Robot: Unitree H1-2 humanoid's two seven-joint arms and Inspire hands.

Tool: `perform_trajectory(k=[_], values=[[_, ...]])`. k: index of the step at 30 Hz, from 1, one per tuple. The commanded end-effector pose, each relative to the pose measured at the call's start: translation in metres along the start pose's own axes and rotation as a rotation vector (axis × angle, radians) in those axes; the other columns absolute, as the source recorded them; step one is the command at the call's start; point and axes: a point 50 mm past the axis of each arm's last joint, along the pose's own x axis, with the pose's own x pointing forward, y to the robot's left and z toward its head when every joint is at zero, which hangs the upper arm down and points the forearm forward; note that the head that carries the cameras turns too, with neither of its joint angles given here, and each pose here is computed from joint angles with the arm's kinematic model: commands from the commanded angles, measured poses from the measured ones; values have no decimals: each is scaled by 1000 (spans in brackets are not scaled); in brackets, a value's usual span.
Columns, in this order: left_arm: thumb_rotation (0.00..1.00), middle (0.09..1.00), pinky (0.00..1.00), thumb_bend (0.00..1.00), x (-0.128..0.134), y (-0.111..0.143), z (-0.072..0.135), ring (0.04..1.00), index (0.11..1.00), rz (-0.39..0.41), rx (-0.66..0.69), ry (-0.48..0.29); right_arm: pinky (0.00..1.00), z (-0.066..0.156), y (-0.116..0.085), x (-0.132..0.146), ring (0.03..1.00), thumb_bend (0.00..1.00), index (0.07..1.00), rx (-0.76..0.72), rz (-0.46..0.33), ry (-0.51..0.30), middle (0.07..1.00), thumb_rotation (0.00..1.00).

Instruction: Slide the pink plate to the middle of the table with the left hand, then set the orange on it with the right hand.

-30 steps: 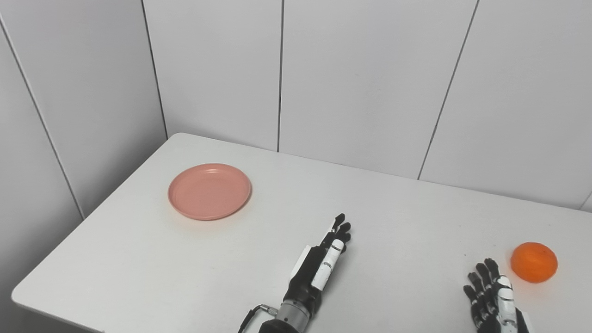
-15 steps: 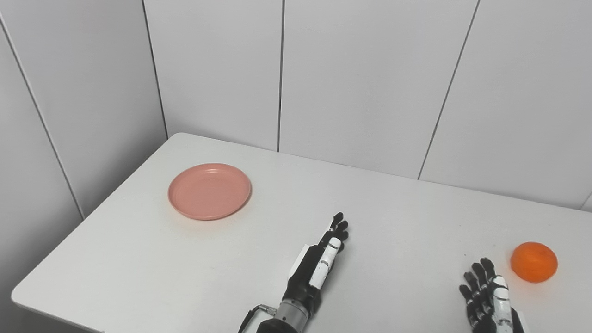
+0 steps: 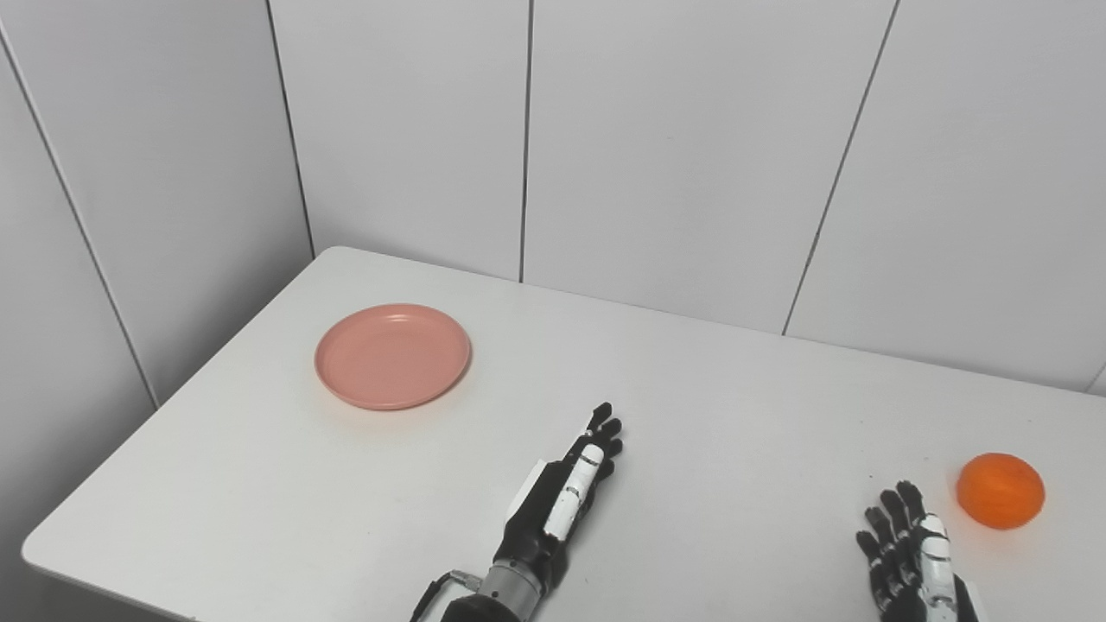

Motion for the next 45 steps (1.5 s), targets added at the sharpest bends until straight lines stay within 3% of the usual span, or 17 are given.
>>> perform_trajectory(k=[1,9,23,29,45], values=[[1000,983,973,429,13,-6,31,967,969,-48,13,-94,1000,14,5,5,1000,211,1000,-3,17,-63,1000,1000],[1000,958,942,480,21,3,70,944,948,-48,54,-157,1000,15,5,6,1000,208,1000,-2,17,-63,1000,1000],[1000,948,946,433,29,27,122,935,937,-5,95,-270,1000,15,3,8,1000,208,1000,-4,18,-66,1000,1000],[1000,954,948,411,35,41,136,938,944,15,145,-322,1000,15,1,8,1000,205,1000,-10,16,-63,1000,1000],[1000,954,953,457,61,100,170,937,942,114,235,-365,1000,14,-4,11,1000,203,1000,-10,22,-58,1000,1000]])
